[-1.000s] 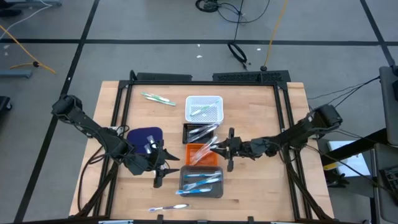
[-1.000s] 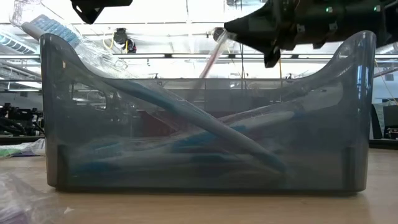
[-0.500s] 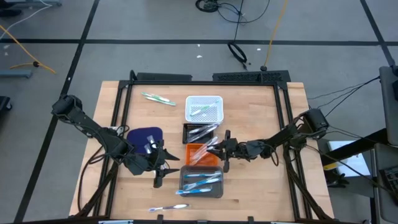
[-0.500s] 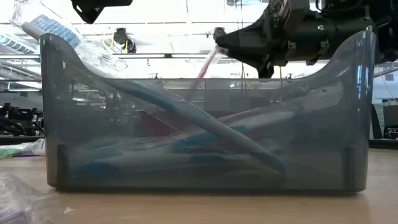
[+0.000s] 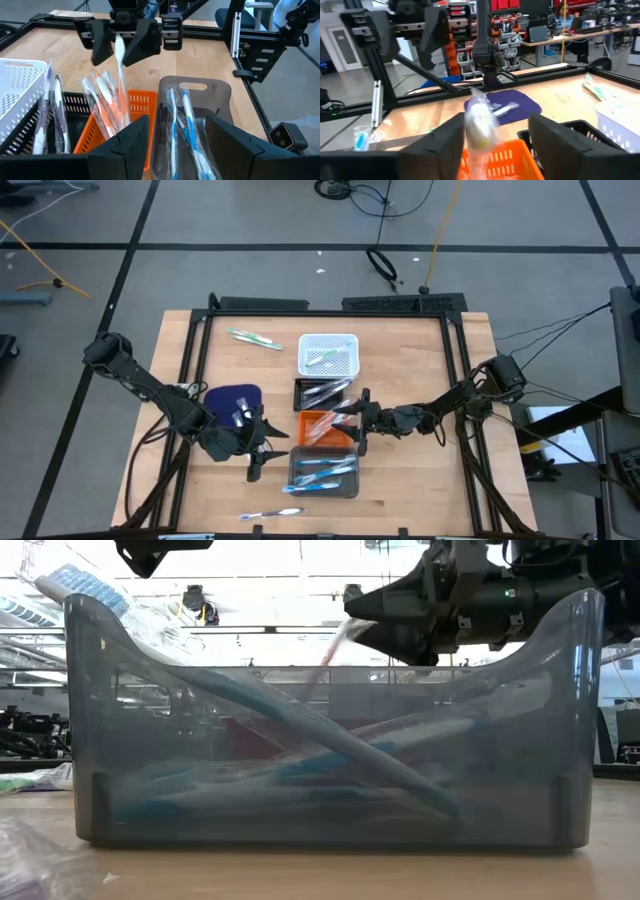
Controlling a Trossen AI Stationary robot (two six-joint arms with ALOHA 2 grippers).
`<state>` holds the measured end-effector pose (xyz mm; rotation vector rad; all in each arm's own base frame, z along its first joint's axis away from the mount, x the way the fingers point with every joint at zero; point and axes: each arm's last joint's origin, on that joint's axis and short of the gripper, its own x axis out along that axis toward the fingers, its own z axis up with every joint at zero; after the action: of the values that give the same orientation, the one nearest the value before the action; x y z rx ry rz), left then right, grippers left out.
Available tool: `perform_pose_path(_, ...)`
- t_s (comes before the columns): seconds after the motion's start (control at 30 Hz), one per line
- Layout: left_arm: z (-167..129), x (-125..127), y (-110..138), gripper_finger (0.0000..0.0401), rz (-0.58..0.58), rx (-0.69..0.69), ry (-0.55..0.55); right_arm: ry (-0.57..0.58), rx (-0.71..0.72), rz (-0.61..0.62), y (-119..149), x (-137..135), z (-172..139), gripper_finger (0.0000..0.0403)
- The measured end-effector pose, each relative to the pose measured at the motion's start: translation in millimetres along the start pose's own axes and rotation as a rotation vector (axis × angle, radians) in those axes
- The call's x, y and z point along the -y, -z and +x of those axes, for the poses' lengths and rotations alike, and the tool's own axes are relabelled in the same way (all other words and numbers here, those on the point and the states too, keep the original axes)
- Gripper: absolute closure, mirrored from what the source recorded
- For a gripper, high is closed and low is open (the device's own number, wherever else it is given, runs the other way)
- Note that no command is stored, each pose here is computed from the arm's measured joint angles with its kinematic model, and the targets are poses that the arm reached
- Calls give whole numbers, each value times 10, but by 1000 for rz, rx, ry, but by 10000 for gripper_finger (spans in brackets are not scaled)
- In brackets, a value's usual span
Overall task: Pick & Place Toothbrushes
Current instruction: Put the orange toothbrush into the orange bin, then put the top violet toothbrush into the black bin
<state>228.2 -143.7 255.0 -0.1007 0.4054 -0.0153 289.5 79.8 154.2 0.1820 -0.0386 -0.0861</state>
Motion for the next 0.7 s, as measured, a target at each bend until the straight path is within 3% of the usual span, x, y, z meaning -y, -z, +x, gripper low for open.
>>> perform_pose_path(0.1,0,0,0,203,0,0,0,10,2,-1,-5,27,10,164)
perform_pose_path(0.23,0,0,1,203,0,-1,0,30,6,-31,-8,39,12,148)
perform_pose_path(0.53,-1,-8,19,203,7,-19,-7,67,24,-50,-26,67,19,159)
perform_pose_path(0.7,-12,-61,142,203,-15,-133,-58,43,33,-44,-32,15,2,167)
